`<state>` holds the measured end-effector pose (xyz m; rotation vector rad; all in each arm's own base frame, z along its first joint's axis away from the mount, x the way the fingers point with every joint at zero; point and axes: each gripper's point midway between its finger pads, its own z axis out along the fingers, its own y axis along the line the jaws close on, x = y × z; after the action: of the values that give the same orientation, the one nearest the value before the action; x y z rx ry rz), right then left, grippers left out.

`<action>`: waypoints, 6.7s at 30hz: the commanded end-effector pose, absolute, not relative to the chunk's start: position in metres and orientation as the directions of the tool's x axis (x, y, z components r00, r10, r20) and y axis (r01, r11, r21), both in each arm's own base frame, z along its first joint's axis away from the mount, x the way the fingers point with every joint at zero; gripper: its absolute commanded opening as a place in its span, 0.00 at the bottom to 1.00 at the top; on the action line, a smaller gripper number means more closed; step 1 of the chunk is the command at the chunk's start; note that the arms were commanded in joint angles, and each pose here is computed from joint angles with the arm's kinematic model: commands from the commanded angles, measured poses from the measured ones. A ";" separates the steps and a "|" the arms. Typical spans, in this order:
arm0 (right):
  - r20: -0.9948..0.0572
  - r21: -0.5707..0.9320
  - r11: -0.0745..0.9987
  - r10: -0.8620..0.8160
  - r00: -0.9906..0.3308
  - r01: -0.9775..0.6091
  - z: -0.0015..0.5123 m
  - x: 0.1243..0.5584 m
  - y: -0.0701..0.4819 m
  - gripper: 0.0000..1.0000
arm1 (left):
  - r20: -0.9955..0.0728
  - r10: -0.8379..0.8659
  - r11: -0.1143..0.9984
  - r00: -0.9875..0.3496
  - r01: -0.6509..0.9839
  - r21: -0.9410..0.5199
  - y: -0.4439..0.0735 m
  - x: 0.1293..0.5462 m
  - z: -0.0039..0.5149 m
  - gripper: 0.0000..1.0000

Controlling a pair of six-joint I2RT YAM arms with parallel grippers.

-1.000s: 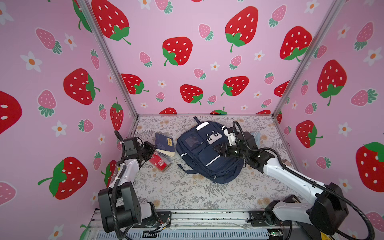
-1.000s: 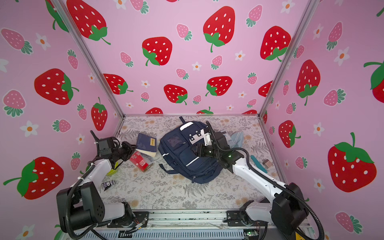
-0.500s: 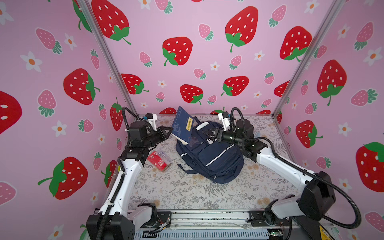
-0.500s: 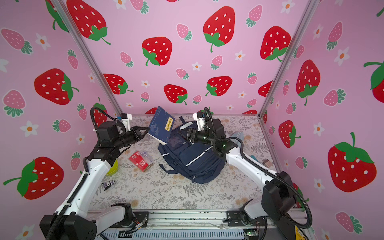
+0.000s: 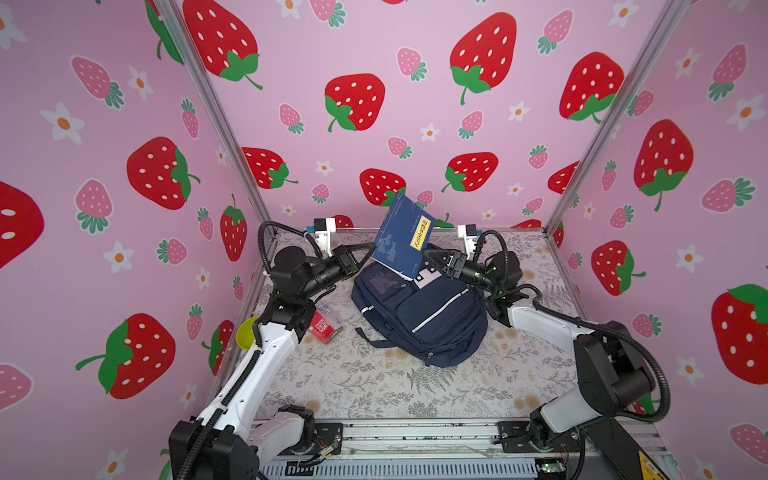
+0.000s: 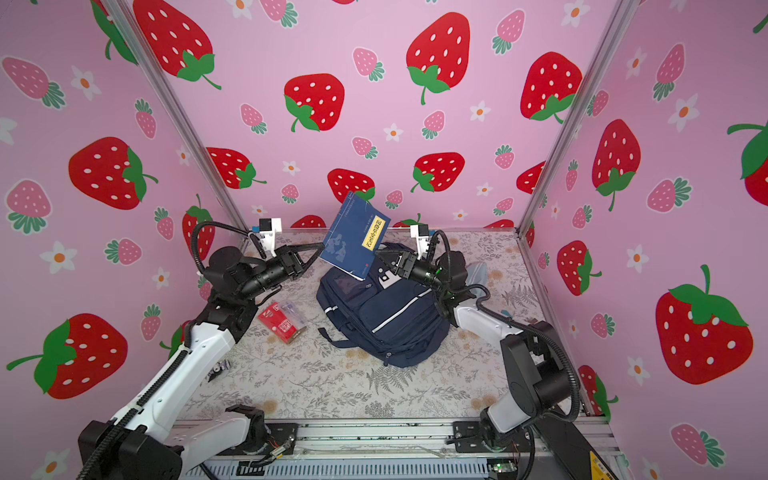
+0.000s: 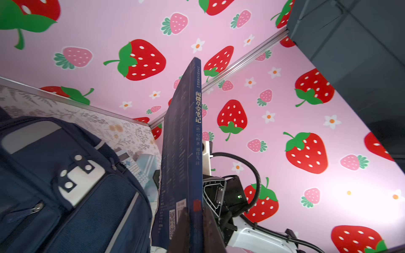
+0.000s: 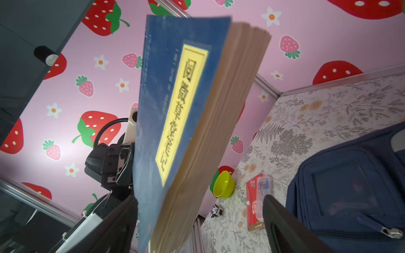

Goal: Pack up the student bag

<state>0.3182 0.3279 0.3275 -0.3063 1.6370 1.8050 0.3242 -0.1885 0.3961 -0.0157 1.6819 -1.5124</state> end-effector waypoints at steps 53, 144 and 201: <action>-0.694 0.716 -0.022 0.088 -0.715 -0.698 0.348 0.237 0.302 0.04 | -0.664 -0.083 0.029 -0.743 0.665 -0.747 -0.269 0.279 0.365 0.27; -0.556 0.682 0.731 0.541 -0.631 0.026 0.229 0.283 0.051 0.00 | -0.599 0.618 0.711 -0.509 0.686 0.151 -0.396 0.322 0.162 0.00; -0.360 0.819 0.570 0.604 -0.711 0.069 0.114 0.286 0.202 0.61 | -0.784 0.077 0.237 -0.616 0.775 -0.585 -0.360 0.309 0.303 0.00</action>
<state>0.2875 0.2173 0.1143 0.5406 2.1652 1.2115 0.3113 -0.3527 0.2413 0.6701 2.1524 -1.3392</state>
